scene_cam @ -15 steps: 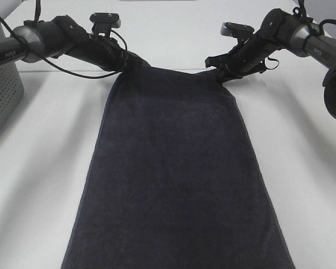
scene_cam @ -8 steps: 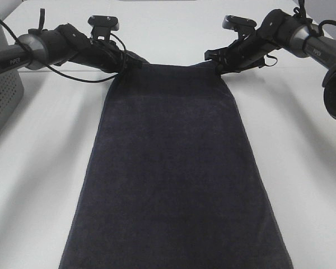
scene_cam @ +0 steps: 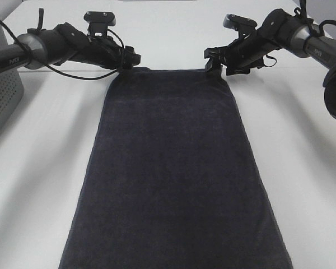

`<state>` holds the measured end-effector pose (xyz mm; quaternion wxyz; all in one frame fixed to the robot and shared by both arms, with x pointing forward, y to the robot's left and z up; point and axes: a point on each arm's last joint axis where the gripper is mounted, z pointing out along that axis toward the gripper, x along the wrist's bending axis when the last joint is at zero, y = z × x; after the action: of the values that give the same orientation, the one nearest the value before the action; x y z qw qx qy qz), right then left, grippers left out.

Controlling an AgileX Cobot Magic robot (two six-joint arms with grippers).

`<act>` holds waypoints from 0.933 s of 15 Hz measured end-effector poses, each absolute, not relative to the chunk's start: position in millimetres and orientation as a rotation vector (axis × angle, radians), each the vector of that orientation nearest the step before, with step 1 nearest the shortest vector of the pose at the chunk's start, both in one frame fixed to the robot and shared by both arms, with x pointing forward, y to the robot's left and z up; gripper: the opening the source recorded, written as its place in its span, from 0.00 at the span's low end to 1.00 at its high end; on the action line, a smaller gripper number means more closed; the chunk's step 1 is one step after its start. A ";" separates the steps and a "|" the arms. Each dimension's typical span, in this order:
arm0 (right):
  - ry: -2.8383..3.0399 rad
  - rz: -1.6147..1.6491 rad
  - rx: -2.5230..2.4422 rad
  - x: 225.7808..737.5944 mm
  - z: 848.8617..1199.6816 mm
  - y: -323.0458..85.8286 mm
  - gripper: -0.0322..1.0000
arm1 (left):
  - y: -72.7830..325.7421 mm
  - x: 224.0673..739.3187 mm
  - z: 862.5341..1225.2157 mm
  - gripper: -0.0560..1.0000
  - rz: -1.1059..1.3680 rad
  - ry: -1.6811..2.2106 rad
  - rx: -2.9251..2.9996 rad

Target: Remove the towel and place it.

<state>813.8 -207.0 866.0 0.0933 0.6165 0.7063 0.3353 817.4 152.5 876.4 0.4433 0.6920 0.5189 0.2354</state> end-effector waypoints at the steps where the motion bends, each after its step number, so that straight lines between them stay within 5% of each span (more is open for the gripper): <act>1: 2.107 0.990 1.823 813.3 865.7 -206.9 0.75 | 152.8 817.8 876.8 0.80 0.590 1.288 1.709; 6: 2.167 0.972 1.779 807.4 908.4 -216.9 0.79 | 150.2 812.4 900.0 0.86 0.570 1.216 1.812; 14: 2.358 0.824 1.767 756.2 1035.5 -234.3 0.79 | 176.2 744.0 1056.0 0.86 0.399 1.414 2.113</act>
<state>756.2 -234.3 1035.5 0.0409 0.5770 0.7701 0.2689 744.0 176.2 1056.0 0.2801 0.7882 0.5274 0.1489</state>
